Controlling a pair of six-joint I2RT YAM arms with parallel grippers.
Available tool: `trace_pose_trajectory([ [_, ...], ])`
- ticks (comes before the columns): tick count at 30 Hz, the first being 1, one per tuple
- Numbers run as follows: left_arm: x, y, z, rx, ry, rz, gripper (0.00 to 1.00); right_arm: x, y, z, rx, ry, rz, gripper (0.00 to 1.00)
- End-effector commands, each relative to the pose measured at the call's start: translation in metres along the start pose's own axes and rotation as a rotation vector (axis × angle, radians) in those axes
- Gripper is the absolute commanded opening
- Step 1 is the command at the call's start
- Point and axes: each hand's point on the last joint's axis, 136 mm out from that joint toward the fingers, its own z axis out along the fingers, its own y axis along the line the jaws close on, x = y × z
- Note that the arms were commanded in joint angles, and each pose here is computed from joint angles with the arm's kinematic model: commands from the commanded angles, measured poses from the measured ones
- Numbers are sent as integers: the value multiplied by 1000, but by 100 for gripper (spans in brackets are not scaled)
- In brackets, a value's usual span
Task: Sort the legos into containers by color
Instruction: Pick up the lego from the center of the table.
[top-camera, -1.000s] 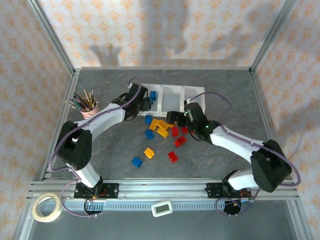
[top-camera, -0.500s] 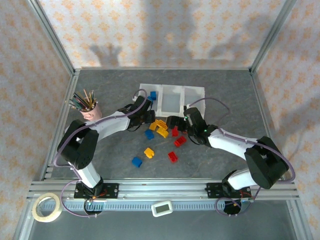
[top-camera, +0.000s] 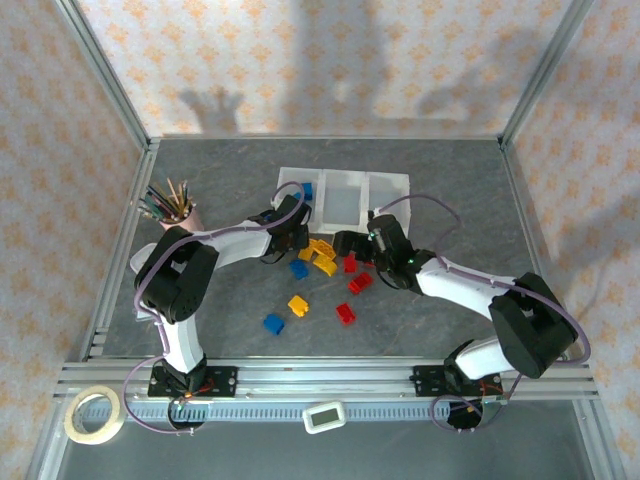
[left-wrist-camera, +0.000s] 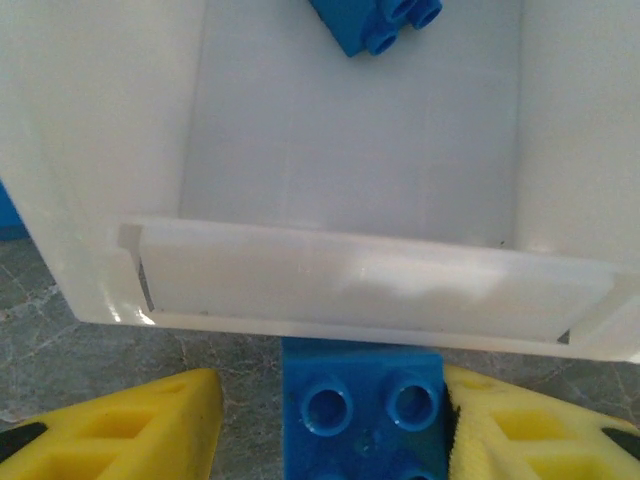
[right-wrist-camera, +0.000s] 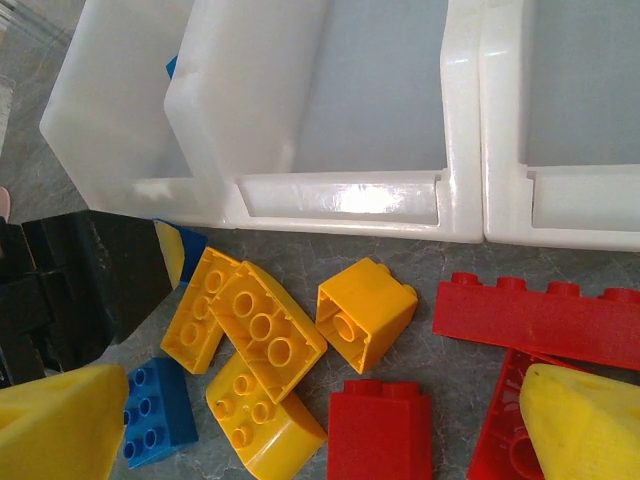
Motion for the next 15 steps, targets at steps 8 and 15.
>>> trace_pose_trajectory([
  [8, -13, -1, -1, -6, -60, 0, 37, -15, 7, -2, -1, -47, -24, 100],
  [15, -19, 5, -14, -30, -86, 15, 24, -26, 11, -10, 2, -77, -45, 100],
])
